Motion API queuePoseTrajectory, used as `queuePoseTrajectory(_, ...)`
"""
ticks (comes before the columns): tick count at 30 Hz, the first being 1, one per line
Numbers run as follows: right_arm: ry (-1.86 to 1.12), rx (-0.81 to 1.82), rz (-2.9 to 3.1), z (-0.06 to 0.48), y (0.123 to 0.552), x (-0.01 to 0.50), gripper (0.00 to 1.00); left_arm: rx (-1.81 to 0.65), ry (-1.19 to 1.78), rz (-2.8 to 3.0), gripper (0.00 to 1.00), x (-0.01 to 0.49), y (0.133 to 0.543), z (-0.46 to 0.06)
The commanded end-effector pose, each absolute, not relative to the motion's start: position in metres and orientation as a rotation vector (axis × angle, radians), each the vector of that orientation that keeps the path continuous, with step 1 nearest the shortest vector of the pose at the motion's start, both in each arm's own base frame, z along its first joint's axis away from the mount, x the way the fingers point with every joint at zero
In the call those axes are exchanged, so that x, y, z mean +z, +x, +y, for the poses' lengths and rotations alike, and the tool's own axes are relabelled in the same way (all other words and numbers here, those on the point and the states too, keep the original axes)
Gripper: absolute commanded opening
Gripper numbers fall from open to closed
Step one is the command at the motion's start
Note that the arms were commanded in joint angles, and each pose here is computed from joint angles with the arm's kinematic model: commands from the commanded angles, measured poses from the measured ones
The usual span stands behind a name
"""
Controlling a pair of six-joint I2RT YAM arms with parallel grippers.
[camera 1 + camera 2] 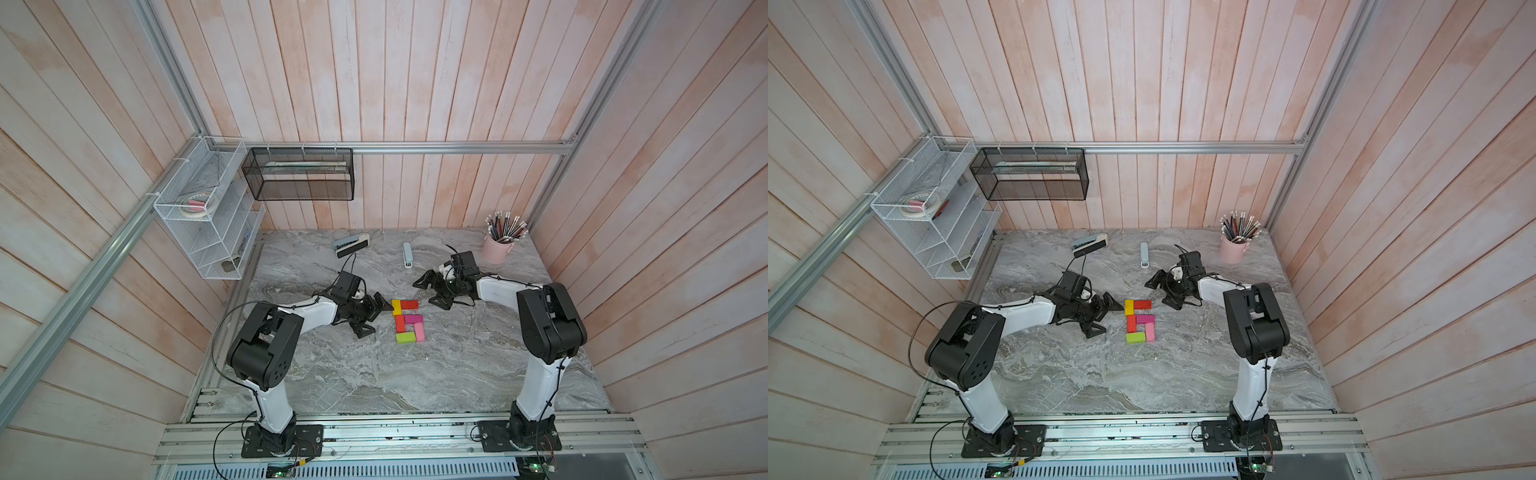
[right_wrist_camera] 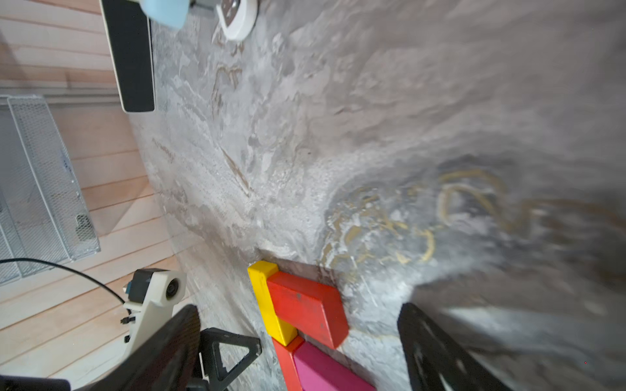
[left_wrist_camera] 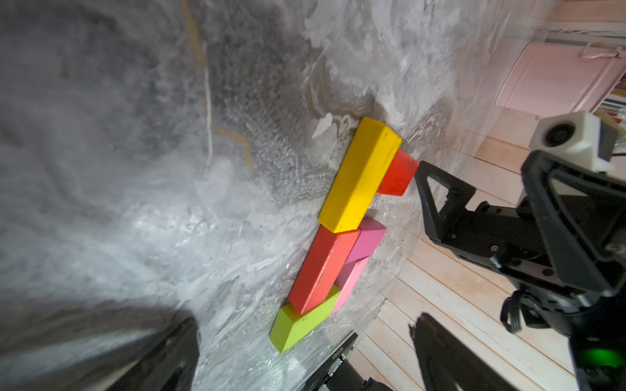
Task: Assemble the number 6 with building blocks
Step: Adjust the building block at the center of the board.
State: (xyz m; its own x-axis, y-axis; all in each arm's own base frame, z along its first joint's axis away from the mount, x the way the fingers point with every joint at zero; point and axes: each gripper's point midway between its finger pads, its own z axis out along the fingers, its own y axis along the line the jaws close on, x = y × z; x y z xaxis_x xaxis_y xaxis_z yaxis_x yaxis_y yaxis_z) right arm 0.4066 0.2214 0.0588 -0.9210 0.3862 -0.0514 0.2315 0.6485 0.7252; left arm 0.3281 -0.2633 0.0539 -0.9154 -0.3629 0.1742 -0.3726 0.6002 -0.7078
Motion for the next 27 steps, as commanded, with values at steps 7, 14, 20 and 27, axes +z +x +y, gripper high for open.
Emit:
queuePoseTrajectory(7, 0.519, 1.094, 2.681, 0.208, 0.388, 0.058, 0.94, 1.217, 0.604, -2.858, 1.0, 0.049, 0.367, -0.258)
queuePoseTrajectory(14, 0.481, 1.117, 2.691, 0.208, 0.374, 0.065, 0.94, 1.228, 0.586, -2.852, 1.0, 0.045, 0.382, -0.262)
queuePoseTrajectory(20, 0.489, 1.122, 2.695, 0.207, 0.371, 0.061, 0.94, 1.214, 0.548, -2.845, 1.0, 0.037, 0.383, -0.272)
queuePoseTrajectory(27, 0.493, 1.126, 2.69, 0.207, 0.369, 0.06, 0.94, 1.212, 0.531, -2.833, 1.0, 0.029, 0.383, -0.285)
